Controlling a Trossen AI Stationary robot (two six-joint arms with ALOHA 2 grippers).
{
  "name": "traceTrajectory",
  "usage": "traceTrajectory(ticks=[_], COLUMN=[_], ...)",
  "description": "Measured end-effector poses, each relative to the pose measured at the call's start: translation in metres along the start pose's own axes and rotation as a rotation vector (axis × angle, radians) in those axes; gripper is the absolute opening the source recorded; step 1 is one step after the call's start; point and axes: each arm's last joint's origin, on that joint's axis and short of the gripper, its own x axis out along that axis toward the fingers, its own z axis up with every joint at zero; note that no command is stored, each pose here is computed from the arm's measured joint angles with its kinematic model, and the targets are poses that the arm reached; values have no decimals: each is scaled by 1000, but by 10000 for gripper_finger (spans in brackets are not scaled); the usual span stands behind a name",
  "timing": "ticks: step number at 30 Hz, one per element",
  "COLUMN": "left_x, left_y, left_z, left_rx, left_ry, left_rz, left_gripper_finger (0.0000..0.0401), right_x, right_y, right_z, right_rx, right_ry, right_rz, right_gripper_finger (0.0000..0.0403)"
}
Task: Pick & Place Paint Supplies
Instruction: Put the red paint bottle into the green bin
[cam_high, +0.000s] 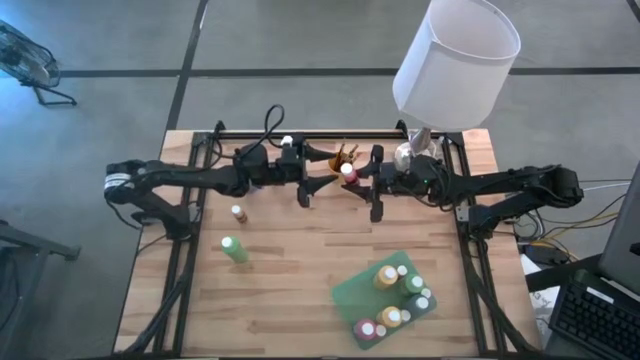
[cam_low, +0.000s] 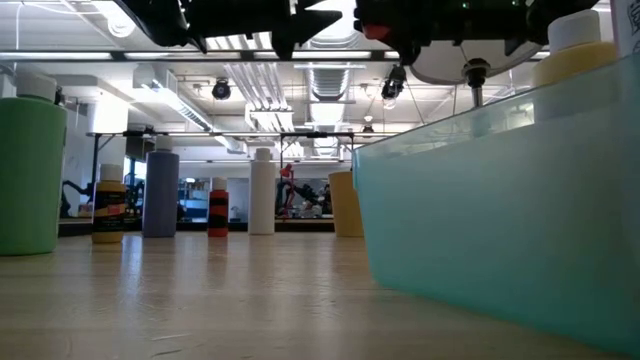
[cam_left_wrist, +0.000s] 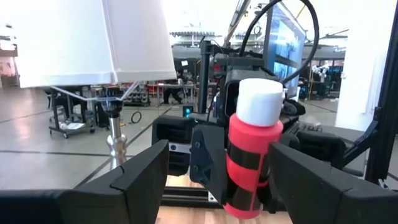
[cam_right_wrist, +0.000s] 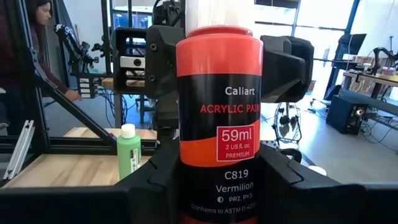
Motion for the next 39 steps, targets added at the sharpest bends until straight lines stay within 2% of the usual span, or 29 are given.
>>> traceTrajectory(ticks=[6,9,14,19,26,33,39], left_x=[0,1,-1,0,1,27,45], left_y=[-2,-2,-1,-5,-5,-5,-4], left_z=[0,-1,-5,-4,-1,-14,-10], left_rx=[-4,-68,-90,-27,-15,-4,20], left_ry=[1,11,27,30,22,51,21], left_rz=[-4,34,46,-47,-55,-129,-167], left_gripper_finger=[275,275,275,275,275,275,275], right_x=[1,1,1,1,1,1,1], right_y=[0,0,0,0,0,0,0], right_z=[1,1,1,1,2,2,1], right_rx=[-1,-5,-9,-8,-10,-10,-9], right_ry=[-2,-2,-2,-6,-16,-20,-7], right_rz=[-2,-3,-3,-2,-3,-3,-1], right_gripper_finger=[136,128,124,139,126,134,135])
